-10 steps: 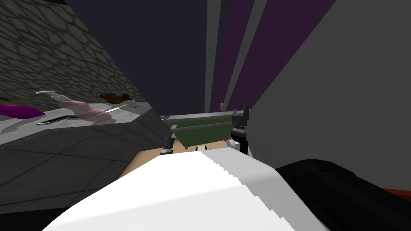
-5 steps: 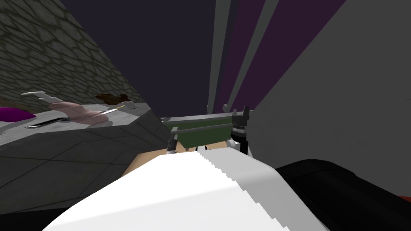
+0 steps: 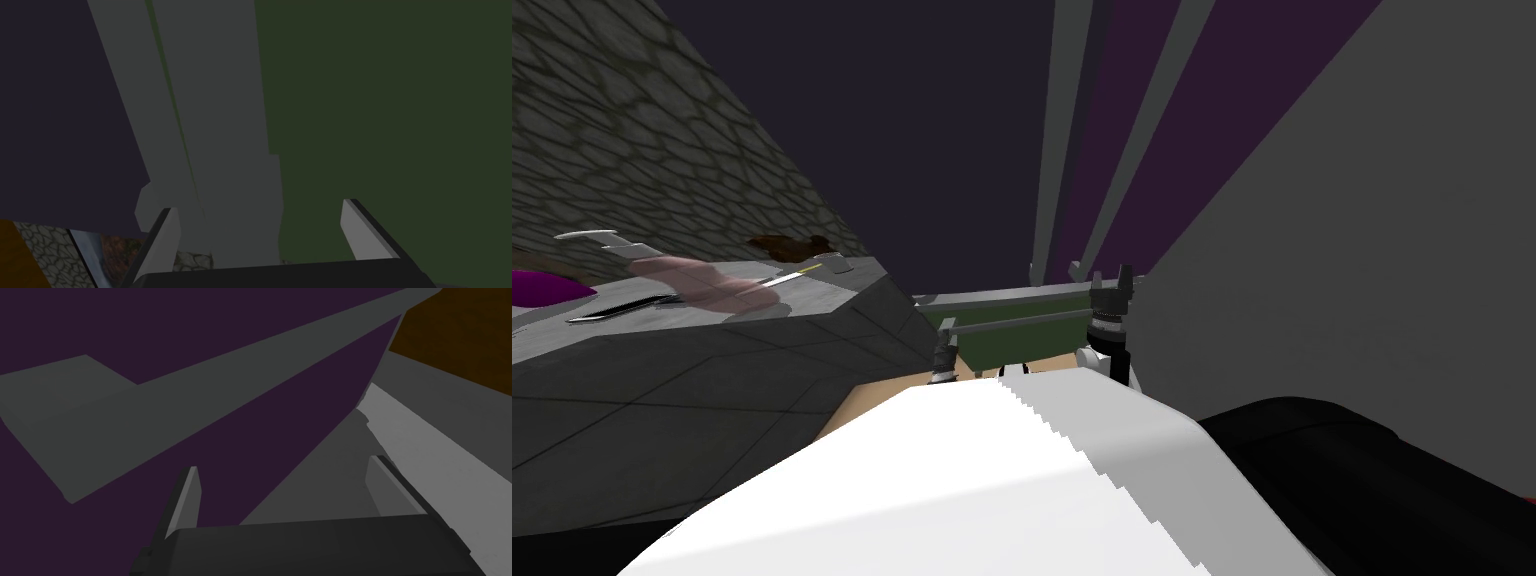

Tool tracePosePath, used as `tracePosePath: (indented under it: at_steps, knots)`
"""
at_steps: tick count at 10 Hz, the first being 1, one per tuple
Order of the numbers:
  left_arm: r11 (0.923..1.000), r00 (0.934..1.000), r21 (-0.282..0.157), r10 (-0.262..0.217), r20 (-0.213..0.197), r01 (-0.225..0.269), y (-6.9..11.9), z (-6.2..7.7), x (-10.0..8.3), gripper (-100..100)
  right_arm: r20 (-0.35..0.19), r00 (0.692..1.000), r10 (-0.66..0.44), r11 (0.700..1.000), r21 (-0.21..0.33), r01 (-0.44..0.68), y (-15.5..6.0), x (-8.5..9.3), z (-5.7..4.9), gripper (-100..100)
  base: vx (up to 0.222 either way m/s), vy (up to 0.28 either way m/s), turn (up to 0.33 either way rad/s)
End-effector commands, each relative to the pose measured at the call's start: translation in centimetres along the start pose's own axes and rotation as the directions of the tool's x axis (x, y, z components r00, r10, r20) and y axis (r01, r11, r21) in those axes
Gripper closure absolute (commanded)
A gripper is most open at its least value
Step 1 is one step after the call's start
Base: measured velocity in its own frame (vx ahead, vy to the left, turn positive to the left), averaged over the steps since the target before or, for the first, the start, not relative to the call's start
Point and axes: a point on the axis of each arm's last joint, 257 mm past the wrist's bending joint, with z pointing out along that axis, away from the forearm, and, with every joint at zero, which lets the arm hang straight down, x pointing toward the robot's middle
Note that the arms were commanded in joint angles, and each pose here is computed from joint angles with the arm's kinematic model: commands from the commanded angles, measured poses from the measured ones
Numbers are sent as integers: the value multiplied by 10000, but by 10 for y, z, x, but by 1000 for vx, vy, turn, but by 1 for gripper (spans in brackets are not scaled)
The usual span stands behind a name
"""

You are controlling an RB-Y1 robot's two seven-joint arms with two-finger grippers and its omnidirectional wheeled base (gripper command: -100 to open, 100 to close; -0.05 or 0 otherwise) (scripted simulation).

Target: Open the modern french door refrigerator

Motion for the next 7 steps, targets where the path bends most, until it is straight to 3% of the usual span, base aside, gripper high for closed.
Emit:
tracePosePath:
  at_steps: [1,2,3,5,6,7]
  knots:
    - [10000,10000,-15,-10,-5,10,-3,14,-2,-100,0,10000,0,10000,0,0,0,0,0,0,12,-2,4]
    - [10000,10000,5,-6,-3,6,-2,10,-1,-100,0,10000,0,10000,0,0,0,0,0,0,6,0,0]
    - [10000,10000,-15,-1,0,1,0,1,-1,100,0,10000,0,10000,0,0,0,0,0,0,0,0,0]
    - [10000,10000,-15,5,5,-5,2,-10,0,100,0,10000,1,10000,0,-1,0,0,0,0,-15,9,-1]
    - [9997,10000,264,-9,24,8,-8,-2,0,100,0,10000,1,10000,-1,-1,0,0,0,0,-23,-2,1]
    - [9999,10000,121,-30,-69,31,-8,-2,2,100,0,10000,0,10000,0,0,0,0,0,0,-103,0,49]
